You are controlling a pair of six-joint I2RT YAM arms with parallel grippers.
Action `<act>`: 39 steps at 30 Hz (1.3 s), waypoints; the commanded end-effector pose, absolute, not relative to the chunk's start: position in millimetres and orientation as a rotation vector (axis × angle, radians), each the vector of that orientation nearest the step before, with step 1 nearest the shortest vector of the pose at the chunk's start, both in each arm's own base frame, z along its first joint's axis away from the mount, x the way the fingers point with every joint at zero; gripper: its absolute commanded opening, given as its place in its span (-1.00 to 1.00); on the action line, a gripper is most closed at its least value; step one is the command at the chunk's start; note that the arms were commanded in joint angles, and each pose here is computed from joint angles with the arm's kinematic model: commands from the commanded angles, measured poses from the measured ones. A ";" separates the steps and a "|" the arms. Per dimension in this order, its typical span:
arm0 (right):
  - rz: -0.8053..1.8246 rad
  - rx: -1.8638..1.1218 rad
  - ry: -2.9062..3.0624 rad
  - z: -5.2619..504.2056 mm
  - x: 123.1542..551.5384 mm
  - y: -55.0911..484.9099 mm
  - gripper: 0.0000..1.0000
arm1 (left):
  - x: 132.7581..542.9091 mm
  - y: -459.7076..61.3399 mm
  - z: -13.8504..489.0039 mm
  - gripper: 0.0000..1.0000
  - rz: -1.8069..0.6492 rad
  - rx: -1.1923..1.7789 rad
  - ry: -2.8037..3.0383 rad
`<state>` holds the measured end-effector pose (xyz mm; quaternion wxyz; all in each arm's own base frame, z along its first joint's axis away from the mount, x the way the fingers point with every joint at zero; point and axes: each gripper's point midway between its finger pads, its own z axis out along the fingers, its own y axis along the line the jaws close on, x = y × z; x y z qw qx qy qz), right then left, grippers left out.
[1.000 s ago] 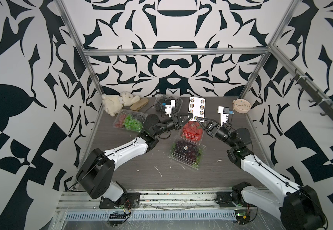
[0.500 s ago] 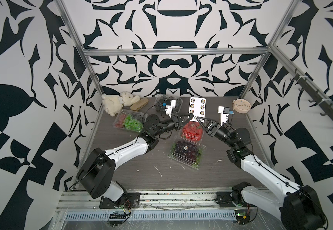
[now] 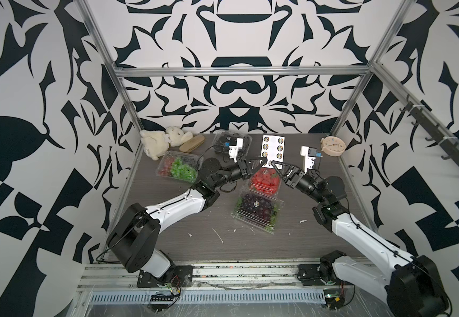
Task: Label fruit boxes
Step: Adjust the label sticker.
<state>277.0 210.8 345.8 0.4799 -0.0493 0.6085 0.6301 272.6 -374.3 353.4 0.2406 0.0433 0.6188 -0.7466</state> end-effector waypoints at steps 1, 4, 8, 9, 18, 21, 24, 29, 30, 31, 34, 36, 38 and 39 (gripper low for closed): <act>1.552 -0.177 1.384 375.7 269.6 210.9 -1.00 | 270.1 -378.6 363.9 -1.00 -2.055 0.169 1.647; 1.566 -0.179 1.372 378.3 267.6 210.8 -1.00 | 270.2 -378.6 362.2 -1.00 -2.052 0.171 1.648; 1.604 -0.192 1.333 384.8 263.0 211.0 -1.00 | 270.6 -378.7 361.1 -0.90 -2.060 0.166 1.639; 1.613 -0.196 1.326 386.2 262.4 211.3 -1.00 | 270.7 -378.7 361.7 -0.90 -2.063 0.167 1.634; 1.644 -0.193 1.326 385.1 264.5 213.7 -1.00 | 265.8 -379.2 378.5 -1.00 -2.201 0.191 1.505; 1.639 -0.190 1.330 383.1 264.8 213.4 -1.00 | 264.5 -374.1 383.5 -1.00 -2.203 0.191 1.472; 1.629 -0.188 1.335 381.9 265.0 212.9 -1.00 | 263.0 -367.5 389.5 -1.00 -2.192 0.188 1.443; 1.627 -0.192 1.335 382.7 265.3 213.3 -1.00 | 262.0 -364.1 395.4 -1.00 -2.186 0.190 1.421; 1.628 -0.195 1.333 383.1 265.2 213.5 -1.00 | 262.1 -365.0 395.9 -1.00 -2.189 0.195 1.421; 1.631 -0.196 1.332 383.6 265.1 213.7 -1.00 | 262.2 -366.8 396.1 -1.00 -2.194 0.202 1.422; 1.635 -0.201 1.329 384.3 264.5 214.3 -1.00 | 261.3 -372.2 396.4 -1.00 -2.222 0.215 1.416; 1.638 -0.203 1.325 384.7 264.0 214.1 -1.00 | 262.9 -375.1 393.3 -1.00 -2.229 0.211 1.423; 1.640 -0.210 1.319 386.3 262.9 214.2 -1.00 | 264.5 -377.4 390.6 -1.00 -2.236 0.206 1.429; 1.641 -0.210 1.317 386.1 262.8 214.2 -1.00 | 264.6 -378.4 390.5 -1.00 -2.239 0.207 1.427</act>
